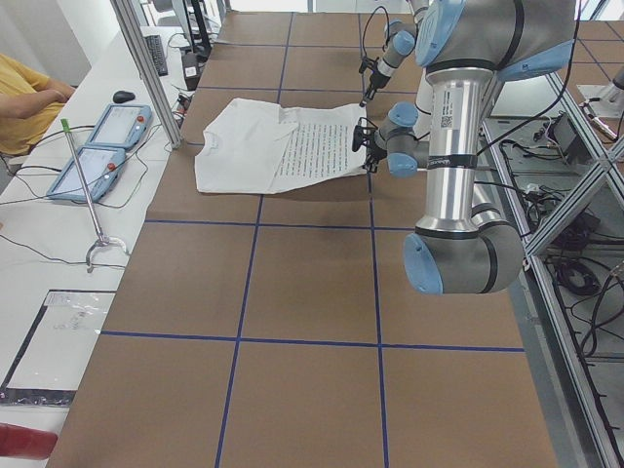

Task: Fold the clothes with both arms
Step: 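Lift the hem with both grippers and carry it toward the collar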

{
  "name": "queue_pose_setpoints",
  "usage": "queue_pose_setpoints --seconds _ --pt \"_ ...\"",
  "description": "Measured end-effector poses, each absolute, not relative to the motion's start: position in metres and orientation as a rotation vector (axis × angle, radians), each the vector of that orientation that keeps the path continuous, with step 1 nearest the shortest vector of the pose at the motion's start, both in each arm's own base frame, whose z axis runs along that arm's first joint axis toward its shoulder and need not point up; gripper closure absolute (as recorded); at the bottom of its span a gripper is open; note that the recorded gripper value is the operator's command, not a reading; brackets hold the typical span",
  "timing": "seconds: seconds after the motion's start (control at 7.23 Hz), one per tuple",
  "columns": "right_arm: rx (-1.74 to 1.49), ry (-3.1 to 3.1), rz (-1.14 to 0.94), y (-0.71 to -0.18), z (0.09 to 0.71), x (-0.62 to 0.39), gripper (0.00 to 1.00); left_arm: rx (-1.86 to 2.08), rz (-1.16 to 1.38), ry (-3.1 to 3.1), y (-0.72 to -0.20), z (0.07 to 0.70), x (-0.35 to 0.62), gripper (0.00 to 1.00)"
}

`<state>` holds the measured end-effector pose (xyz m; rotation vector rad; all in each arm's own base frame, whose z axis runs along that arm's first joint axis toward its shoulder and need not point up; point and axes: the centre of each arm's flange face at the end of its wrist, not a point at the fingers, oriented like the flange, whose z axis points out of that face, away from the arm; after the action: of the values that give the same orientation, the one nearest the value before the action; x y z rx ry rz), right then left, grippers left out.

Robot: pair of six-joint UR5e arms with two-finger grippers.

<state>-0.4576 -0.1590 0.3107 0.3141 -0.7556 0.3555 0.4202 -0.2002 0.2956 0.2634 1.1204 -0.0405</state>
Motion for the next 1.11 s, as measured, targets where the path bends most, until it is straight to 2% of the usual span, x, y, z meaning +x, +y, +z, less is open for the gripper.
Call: queue_pose_setpoints --seconds 0.55,0.83,1.11 --pt "0.140 -0.780 0.377 -0.175 0.200 -0.314 1.00 0.161 -0.030 1.152 -0.205 0.179 0.282 1.00" --pt "0.158 -0.780 0.406 -0.206 0.171 -0.306 1.00 0.216 -0.018 1.126 -0.230 0.159 0.288 1.00" --pt "0.205 -0.755 0.424 -0.253 0.157 -0.306 1.00 0.337 -0.020 1.050 -0.286 0.160 0.296 1.00"
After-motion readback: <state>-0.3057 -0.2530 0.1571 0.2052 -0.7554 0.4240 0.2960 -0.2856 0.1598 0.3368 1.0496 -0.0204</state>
